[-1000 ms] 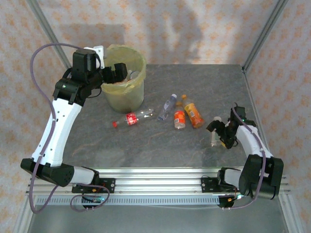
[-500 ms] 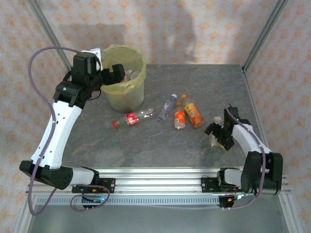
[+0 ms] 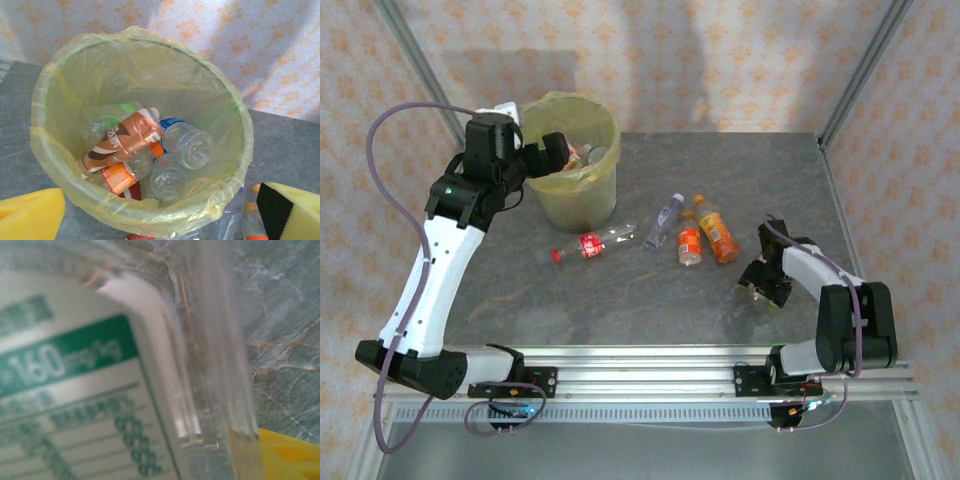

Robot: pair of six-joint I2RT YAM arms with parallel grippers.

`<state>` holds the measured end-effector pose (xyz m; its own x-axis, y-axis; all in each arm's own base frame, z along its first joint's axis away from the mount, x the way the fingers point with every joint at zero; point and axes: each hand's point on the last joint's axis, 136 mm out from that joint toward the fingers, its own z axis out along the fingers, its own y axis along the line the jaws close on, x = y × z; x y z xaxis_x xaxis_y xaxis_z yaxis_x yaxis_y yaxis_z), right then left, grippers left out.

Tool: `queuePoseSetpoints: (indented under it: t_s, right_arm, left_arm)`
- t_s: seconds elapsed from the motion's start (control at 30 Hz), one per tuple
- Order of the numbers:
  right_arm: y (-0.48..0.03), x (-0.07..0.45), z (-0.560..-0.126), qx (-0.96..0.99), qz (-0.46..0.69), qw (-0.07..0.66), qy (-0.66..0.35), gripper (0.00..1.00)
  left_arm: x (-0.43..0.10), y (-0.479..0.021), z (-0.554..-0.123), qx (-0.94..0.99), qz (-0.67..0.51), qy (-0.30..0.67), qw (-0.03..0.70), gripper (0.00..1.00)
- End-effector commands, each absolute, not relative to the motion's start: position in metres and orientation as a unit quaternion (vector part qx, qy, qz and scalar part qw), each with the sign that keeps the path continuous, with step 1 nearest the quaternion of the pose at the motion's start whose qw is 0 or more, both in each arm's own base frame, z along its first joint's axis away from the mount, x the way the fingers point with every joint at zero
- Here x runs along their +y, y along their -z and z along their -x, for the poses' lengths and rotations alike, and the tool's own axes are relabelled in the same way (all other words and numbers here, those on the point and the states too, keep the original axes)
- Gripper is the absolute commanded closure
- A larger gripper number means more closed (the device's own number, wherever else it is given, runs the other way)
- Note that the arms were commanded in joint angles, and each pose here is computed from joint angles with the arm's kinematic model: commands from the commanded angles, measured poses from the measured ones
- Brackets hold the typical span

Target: Put the plastic bottles in the bin

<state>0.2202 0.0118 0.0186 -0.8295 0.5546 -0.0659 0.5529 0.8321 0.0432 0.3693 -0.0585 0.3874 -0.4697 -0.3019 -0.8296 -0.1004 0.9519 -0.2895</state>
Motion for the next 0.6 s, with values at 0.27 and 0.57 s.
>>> queuePoseSetpoints:
  t_s: [0.27,0.57]
  right_arm:
    - [-0.032,-0.002,-0.226,0.955,-0.284,0.065,0.045,0.64]
    - [-0.08,-0.004,-0.238,0.943,-0.295,0.15,0.019,0.7]
  left_arm:
    - [-0.045,-0.389,-0.365,0.835,0.157,0.086,0.52,0.0]
    - [-0.046,-0.383,-0.364,0.826,0.171,0.1,0.527,0.0]
